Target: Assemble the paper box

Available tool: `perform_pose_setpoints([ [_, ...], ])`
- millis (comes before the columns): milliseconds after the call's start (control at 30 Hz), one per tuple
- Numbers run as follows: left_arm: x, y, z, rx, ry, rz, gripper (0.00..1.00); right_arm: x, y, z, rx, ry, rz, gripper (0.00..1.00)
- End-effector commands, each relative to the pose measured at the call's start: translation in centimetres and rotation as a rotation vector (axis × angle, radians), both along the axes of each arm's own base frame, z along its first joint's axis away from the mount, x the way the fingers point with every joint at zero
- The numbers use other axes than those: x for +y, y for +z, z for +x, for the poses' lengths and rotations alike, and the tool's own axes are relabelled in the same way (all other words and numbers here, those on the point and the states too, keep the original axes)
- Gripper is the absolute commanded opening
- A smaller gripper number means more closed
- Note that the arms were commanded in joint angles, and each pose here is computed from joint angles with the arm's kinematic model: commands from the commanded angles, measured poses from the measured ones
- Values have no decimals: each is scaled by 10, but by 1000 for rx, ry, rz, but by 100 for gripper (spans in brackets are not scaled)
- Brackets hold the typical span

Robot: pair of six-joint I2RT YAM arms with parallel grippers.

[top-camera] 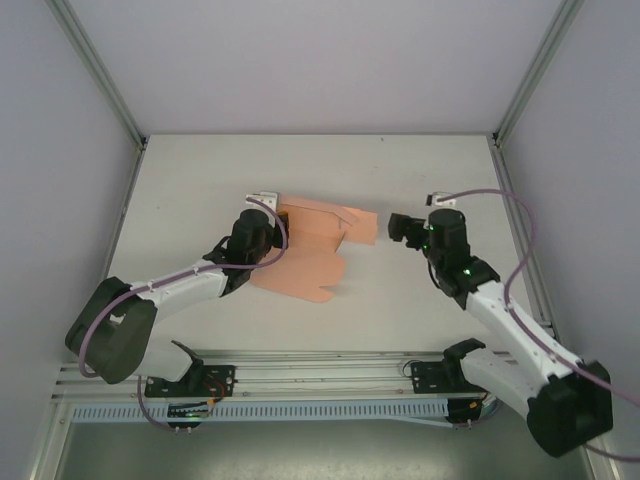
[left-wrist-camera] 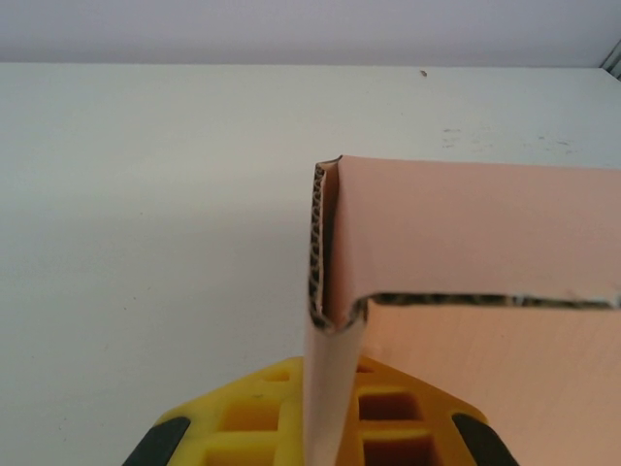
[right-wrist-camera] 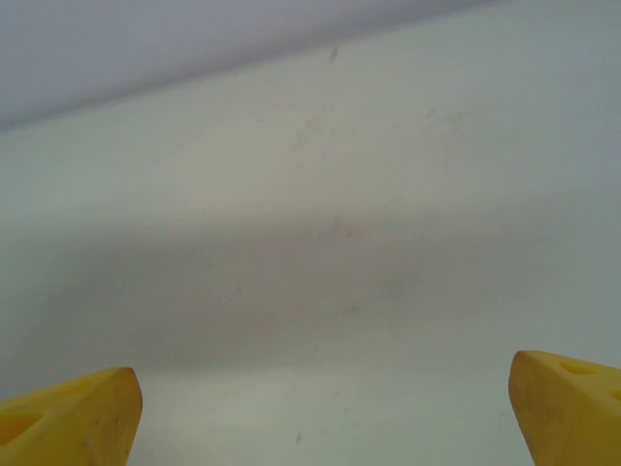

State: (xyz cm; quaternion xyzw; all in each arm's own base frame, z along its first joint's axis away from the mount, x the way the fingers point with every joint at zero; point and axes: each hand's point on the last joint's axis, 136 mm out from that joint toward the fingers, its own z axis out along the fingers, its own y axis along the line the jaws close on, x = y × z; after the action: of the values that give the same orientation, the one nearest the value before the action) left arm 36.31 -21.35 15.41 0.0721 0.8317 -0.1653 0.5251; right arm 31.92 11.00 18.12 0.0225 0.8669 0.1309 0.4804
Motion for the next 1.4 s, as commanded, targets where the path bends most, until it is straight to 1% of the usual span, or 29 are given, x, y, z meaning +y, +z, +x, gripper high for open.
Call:
perform_pose_setpoints([
  [0, -3, 21, -1, -59, -15, -36, 0, 37, 6, 2, 39, 165, 97, 95],
  [133, 1, 19, 0, -55, 6, -32, 0, 70, 5, -2, 58, 306, 147, 94],
  [300, 2, 18, 3, -53, 22, -26, 0, 110, 12, -24, 49, 499, 193, 93],
  [433, -3, 19, 4, -51, 3, -39, 0, 135, 13, -34, 34, 600, 208, 93],
  [500, -3, 17, 5, -49, 4, -36, 0, 145, 13, -33, 35, 631, 209, 93],
  [567, -5, 17, 4, -59, -11, -30, 0, 157, 12, -36, 34, 684, 201, 89],
  [667, -5, 15, 4, -60, -12, -30, 0, 170, 10, -33, 28, 719, 206, 87],
  [800, -5, 16, 4, -59, -15, -33, 0, 179, 6, -24, 40, 713, 204, 77],
  [867, -3, 15, 5, -64, -4, -17, 0, 187, 7, -28, 36, 756, 206, 74],
  [1000, 2, 11, 6, -80, 15, 19, 0, 196, 9, -40, 45, 835, 202, 74],
  [1067, 3, 9, 7, -97, 12, 26, 0, 198, 3, -41, 65, 838, 199, 75],
  [1200, 2, -3, 12, -68, 24, 55, 0, 203, -10, -41, 96, 843, 181, 76],
  [1267, 0, -7, 14, -45, 23, 63, 0, 208, -11, -42, 89, 859, 170, 78],
  [1367, -3, -7, 13, -25, 15, 41, 0, 209, -15, -42, 90, 858, 166, 83],
])
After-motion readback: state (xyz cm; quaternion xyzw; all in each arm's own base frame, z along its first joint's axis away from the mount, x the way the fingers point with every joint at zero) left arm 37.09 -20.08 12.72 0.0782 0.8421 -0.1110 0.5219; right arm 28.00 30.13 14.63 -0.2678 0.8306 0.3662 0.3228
